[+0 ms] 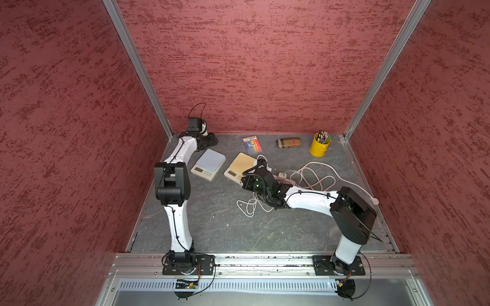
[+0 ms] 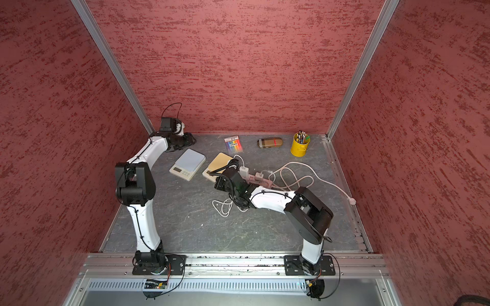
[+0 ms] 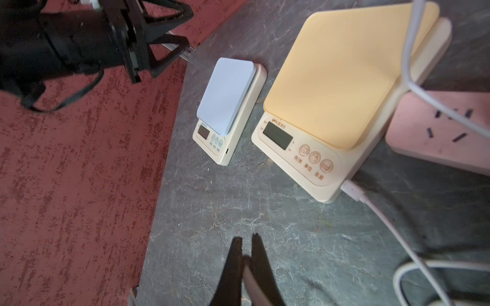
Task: Charge the electronic scale
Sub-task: Move the electronic scale to the center of the board, then adjust the charging cable.
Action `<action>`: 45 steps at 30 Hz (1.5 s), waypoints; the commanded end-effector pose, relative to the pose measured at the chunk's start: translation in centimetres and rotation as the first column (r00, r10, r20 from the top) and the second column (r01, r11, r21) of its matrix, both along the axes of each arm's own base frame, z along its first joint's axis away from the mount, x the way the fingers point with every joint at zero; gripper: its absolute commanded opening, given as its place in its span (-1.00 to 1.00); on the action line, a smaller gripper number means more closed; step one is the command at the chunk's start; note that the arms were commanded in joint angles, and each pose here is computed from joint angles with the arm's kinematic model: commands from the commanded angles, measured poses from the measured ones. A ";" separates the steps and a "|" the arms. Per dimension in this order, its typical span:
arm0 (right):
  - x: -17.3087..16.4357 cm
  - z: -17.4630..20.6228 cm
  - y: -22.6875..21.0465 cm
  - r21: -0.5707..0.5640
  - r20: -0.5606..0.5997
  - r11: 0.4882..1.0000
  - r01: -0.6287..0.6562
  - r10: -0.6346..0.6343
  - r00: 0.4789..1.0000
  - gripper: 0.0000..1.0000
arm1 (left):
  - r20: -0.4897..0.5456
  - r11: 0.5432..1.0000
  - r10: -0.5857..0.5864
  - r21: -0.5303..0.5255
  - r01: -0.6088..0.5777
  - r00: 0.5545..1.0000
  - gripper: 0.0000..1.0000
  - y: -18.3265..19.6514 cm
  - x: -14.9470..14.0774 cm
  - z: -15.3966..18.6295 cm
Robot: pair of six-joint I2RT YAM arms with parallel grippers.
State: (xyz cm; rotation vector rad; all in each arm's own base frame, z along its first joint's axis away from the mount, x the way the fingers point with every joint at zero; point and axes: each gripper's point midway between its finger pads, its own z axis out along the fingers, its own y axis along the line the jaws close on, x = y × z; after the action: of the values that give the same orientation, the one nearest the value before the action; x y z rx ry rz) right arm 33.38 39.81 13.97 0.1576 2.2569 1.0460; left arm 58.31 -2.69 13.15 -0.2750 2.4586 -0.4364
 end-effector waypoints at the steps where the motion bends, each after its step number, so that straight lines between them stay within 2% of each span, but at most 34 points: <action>1: -0.5 0.0 1.3 0.002 -0.021 1.000 -0.021 0.021 1.000 -1.00 | -0.173 0.998 -0.032 0.050 0.041 0.984 0.09 1.5 -0.2 -5.3; 6: -0.6 -0.8 1.7 -0.012 -0.045 1.000 -0.004 0.004 0.999 -1.00 | -0.250 0.999 -0.025 0.030 0.033 0.968 0.10 2.3 0.7 -7.6; 9: -0.5 -1.1 1.7 -0.016 -0.048 1.000 0.001 -0.002 0.999 -1.00 | -0.290 0.999 -0.033 0.009 0.037 0.956 0.10 1.9 -0.5 -7.9; 12: -0.5 -1.1 2.1 -0.009 -0.056 1.000 -0.008 0.008 0.998 -1.00 | -0.338 0.999 -0.037 -0.001 0.038 0.940 0.10 1.2 -3.1 -8.2; 18: -1.5 -2.2 2.4 0.023 -0.094 1.000 -0.019 0.021 0.995 -1.00 | -0.396 0.996 0.053 -0.045 -0.077 0.917 0.10 1.7 -10.8 -8.3; 24: -3.5 -3.5 2.5 0.162 -0.183 0.987 -0.018 0.048 0.982 -1.00 | -0.435 0.979 0.114 -0.101 -0.175 0.893 0.11 3.3 -18.9 -8.3; 28: -4.9 -4.5 2.4 0.251 -0.255 0.968 -0.003 0.069 0.965 -1.00 | -0.440 0.943 0.203 -0.152 -0.295 0.875 0.13 5.6 -23.9 -8.0; 32: -5.5 -4.6 2.3 0.298 -0.278 0.955 0.003 0.084 0.957 -1.00 | -0.446 0.906 0.203 -0.251 -0.339 0.872 0.13 3.9 -27.5 -8.3; 34: -5.7 -4.1 2.1 0.308 -0.273 0.952 0.004 0.084 0.958 -1.00 | -0.402 0.912 0.163 -0.288 -0.293 0.901 0.13 2.5 -27.9 -7.7; 35: -5.6 -3.6 2.0 0.311 -0.263 0.950 0.004 0.081 0.961 -1.00 | -0.353 0.934 0.125 -0.274 -0.231 0.927 0.13 1.9 -27.7 -6.7; 37: -5.6 -2.5 1.6 0.311 -0.247 0.950 0.002 0.078 0.966 -1.00 | -0.223 0.982 0.013 -0.179 -0.054 0.975 0.14 0.5 -27.1 -3.9; 39: -5.4 -1.3 1.2 0.328 -0.242 0.945 0.003 0.081 0.967 -1.00 | -0.057 0.986 -0.145 -0.090 0.140 0.988 0.14 -2.4 -26.7 -0.3; 41: -4.9 0.4 0.6 0.371 -0.245 0.928 0.017 0.080 0.966 -1.00 | 0.120 0.940 -0.337 -0.003 0.340 0.934 0.11 -6.5 -27.1 3.4; 43: -4.5 2.0 0.1 0.407 -0.241 0.913 0.028 0.078 0.967 -1.00 | 0.243 0.859 -0.511 0.101 0.503 0.824 0.06 -10.3 -28.3 5.6; 45: -4.1 3.6 -0.1 0.427 -0.230 0.904 0.029 0.078 0.970 -1.00 | 0.304 0.789 -0.613 0.186 0.585 0.730 -0.02 -12.7 -29.2 6.3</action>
State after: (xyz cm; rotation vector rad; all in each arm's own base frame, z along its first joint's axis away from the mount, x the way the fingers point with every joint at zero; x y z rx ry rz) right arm 28.62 40.00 14.12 0.4390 2.2821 1.5108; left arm 29.46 -12.90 18.35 0.3270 2.3108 -0.6531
